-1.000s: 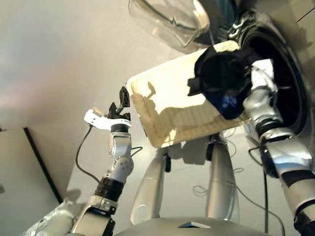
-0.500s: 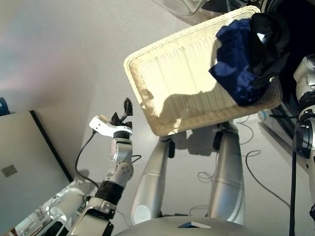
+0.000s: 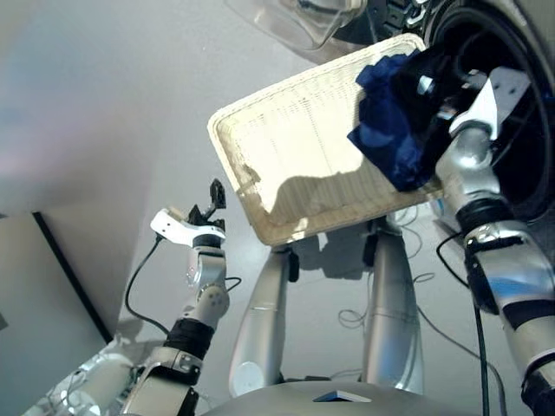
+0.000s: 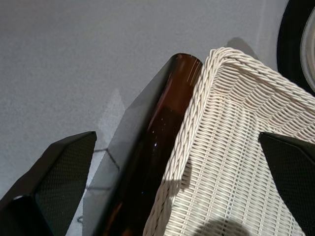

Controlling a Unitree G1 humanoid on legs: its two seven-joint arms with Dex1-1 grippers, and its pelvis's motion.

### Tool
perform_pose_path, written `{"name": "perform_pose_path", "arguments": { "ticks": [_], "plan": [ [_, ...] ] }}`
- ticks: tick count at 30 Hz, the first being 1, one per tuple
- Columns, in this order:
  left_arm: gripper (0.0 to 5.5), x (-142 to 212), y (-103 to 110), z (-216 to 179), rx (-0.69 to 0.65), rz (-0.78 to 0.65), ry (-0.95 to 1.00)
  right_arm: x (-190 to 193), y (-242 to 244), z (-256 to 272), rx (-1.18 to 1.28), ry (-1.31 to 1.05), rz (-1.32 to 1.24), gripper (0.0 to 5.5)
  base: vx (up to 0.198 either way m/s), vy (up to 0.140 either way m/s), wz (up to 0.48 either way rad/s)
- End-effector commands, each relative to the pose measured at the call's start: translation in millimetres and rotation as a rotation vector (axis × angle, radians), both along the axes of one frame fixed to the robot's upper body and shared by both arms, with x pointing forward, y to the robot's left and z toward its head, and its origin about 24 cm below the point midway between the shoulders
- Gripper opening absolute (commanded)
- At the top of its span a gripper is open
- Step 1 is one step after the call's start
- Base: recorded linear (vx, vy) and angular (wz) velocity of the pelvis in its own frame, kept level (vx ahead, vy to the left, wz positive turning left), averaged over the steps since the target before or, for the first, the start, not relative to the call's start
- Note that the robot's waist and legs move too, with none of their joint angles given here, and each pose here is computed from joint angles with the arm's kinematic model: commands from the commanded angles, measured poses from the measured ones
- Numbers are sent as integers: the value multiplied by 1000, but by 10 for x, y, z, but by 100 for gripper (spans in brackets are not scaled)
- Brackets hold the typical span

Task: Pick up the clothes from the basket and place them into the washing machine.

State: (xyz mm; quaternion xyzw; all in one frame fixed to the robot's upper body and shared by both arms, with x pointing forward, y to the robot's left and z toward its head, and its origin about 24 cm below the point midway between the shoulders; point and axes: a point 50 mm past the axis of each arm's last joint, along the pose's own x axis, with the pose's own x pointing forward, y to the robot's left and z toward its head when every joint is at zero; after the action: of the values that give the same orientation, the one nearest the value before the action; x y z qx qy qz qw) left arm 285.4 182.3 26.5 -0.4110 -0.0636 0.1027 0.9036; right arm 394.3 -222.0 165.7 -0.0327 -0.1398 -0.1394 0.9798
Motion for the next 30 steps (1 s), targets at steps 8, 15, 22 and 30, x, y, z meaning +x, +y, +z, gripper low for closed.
{"name": "perform_pose_path", "arguments": {
  "ticks": [8, 15, 22, 30],
  "plan": [
    [550, 84, 130, 66, 38, 27, -35, 62, 366, -346, -149, 184, 200, 550, 0, 0, 0],
    [550, 94, 23, 20, 58, -37, -17, -16, 312, -788, -238, 397, 155, 550, 0, 0, 0],
    [550, 101, 5, 45, 82, -40, -16, -6, 99, -732, -213, 414, 21, 550, 0, 0, 0],
    [550, 76, -4, 92, 99, -32, -22, 78, -221, -272, -123, 303, -169, 550, 26, 2, 94]
  ]
}}
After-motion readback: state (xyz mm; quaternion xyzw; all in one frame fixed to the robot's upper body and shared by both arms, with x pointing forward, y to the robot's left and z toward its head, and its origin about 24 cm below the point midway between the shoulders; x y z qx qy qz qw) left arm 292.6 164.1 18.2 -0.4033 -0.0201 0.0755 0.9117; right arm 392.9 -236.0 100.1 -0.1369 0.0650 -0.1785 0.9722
